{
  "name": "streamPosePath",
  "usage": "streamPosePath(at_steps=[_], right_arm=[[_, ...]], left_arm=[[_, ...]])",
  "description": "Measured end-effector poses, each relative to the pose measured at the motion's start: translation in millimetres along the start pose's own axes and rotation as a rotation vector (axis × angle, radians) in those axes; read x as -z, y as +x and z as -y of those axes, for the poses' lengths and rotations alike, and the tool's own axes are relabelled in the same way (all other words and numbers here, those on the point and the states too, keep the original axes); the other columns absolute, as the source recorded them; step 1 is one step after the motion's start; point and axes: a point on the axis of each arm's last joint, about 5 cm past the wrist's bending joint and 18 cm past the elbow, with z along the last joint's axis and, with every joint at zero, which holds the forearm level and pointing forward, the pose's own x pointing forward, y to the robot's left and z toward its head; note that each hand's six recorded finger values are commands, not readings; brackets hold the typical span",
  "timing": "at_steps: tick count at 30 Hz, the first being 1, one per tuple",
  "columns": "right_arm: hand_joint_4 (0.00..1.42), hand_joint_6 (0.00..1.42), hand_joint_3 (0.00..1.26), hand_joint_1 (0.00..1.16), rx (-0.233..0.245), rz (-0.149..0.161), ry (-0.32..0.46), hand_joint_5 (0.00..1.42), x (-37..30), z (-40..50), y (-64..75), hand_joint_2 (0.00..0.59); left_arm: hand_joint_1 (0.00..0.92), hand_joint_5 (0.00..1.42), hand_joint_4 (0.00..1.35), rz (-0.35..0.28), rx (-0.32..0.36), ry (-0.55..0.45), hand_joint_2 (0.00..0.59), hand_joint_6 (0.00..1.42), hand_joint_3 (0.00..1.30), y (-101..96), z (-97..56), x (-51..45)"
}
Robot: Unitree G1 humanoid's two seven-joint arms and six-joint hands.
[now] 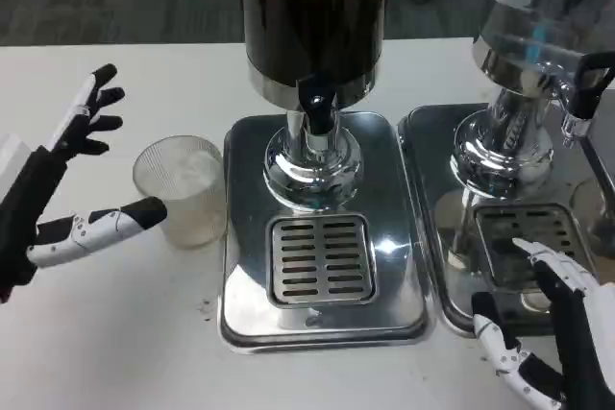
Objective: Grasp the cup under the faucet to collect the drink, then remove the cup.
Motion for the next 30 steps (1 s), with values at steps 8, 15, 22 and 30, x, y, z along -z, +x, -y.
streamPosePath(at_steps=[8,15,22,30], right_arm=[[0.21,0.31,0.29,0.44,0.001,-0.001,-0.002,0.18,0.4,0.1,-0.3,0.414],[0.21,0.31,0.29,0.44,0.002,-0.005,0.001,0.18,0.2,-0.5,-1.3,0.414],[0.22,0.31,0.29,0.44,0.001,-0.006,0.001,0.19,0.3,-0.6,-1.6,0.414],[0.22,0.31,0.29,0.44,0.0,-0.005,0.002,0.19,0.0,-0.8,-1.7,0.414]], left_arm=[[0.178,0.1,0.0,-0.037,0.068,-0.019,0.01,0.27,0.0,13.1,2.4,5.8],[0.178,0.09,0.0,-0.063,0.122,-0.032,0.003,0.25,0.0,18.9,4.9,10.1],[0.178,0.09,0.0,-0.078,0.151,-0.042,0.003,0.25,0.0,21.1,6.0,12.9],[0.181,0.09,0.0,-0.088,0.175,-0.045,0.005,0.25,0.0,24.1,7.8,14.1]])
